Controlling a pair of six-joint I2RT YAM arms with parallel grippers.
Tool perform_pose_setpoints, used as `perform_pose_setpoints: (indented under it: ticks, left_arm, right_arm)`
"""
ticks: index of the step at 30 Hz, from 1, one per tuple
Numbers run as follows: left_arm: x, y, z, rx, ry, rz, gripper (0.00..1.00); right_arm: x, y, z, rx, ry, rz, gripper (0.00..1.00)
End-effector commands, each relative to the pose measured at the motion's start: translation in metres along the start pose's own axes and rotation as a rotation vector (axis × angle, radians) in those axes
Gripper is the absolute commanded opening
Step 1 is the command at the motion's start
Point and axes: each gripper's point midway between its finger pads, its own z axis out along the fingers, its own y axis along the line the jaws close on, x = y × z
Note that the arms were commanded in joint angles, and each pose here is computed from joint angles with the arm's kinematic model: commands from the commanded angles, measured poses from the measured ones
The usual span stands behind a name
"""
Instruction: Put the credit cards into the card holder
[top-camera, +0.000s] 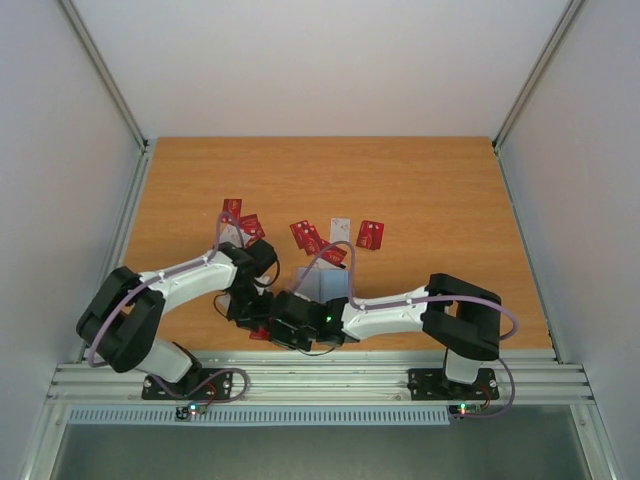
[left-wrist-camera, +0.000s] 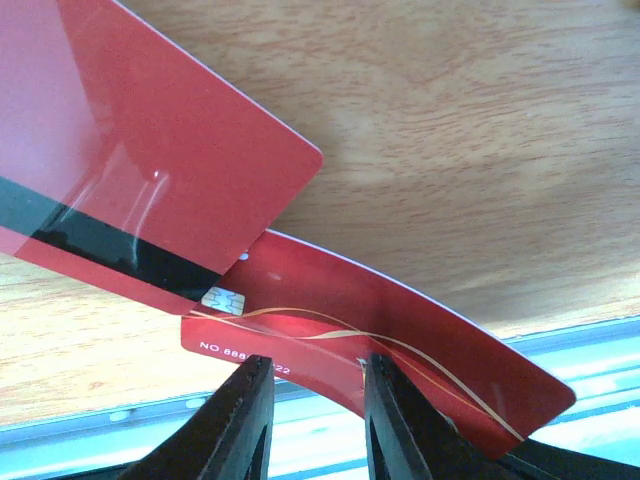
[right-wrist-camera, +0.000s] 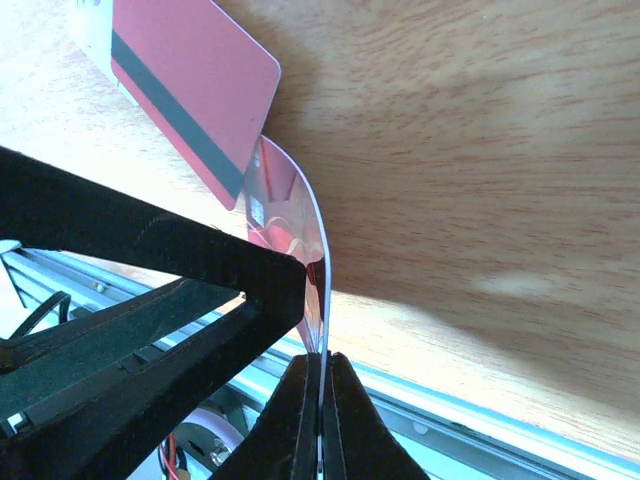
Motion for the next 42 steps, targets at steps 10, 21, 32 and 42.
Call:
perform_pose_setpoints:
  ticks: [10, 21, 32, 42]
  left_arm:
    - [-0.016, -0.02, -0.05, 0.053, -0.138, 0.082, 0.35]
    - [-0.028, -0.047, -0.123, 0.139, -0.361, 0.297, 0.51]
    - [-0.027, -0.099, -0.229, 0.321, -0.643, 0.582, 0.79]
    - [0.006, -0.142, -0.289, 0.48, -0.824, 0.983, 0.84]
  right_arm:
    - [-0.016, 0.007, -0.041, 0.033, -0.028, -0.014, 0.01]
    - [-0.026, 0.01, -0.099, -0.018, 0.064, -0.198, 0.01]
    - [-0.042, 0.007, -0.201, -0.094, 0.216, -0.553, 0.01]
    - [-0.056, 0.009, -0.233, -0.161, 0.163, -0.731, 0.01]
